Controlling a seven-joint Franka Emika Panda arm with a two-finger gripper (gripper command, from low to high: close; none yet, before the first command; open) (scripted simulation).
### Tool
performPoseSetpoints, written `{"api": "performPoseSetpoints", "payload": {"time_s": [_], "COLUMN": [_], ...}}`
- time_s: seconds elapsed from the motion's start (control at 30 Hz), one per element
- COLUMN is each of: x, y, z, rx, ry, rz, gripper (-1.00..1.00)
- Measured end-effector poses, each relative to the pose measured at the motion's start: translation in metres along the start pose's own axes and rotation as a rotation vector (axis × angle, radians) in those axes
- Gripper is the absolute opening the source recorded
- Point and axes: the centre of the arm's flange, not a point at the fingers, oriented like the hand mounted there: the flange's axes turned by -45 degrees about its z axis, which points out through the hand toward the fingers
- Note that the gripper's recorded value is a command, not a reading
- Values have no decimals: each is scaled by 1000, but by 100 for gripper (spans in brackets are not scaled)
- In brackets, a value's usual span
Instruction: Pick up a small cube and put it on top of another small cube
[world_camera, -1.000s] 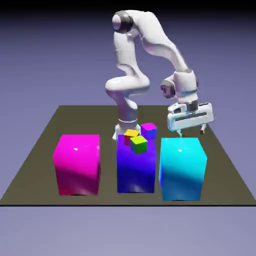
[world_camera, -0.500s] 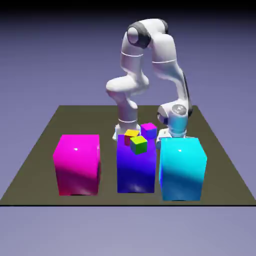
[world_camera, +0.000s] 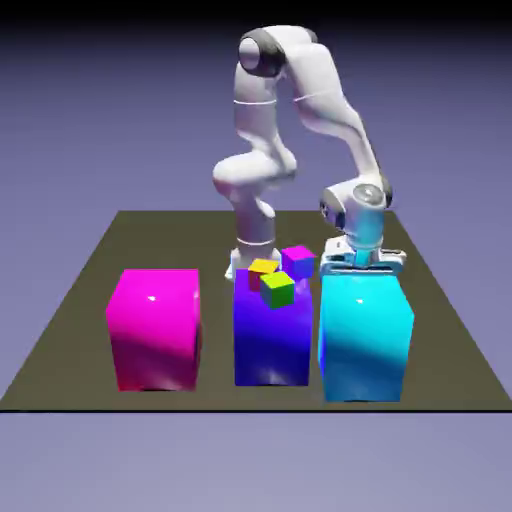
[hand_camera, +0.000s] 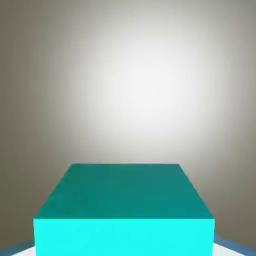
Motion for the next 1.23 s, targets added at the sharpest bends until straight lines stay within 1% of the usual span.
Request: {"api": "performPoseSetpoints", "payload": {"time_s": [0.17,0.33,0.6,0.87,0.93,1.0,1.13,1.17,1.23], "x": [27,51,109,130,131,131,137,137,137], "y": [-31,-44,55,174,202,211,215,215,216], "z": [-60,-129,-209,-285,-280,-277,-211,-208,-208], "rx": [48,95,52,-17,-39,-47,-46,-46,-49], "ry": [-32,-46,-1,30,38,41,41,41,41], "rz": [-225,-435,-231,5,132,173,173,173,173], "gripper": [-100,-100,-100,-100,-100,-100,-100,100,100]}}
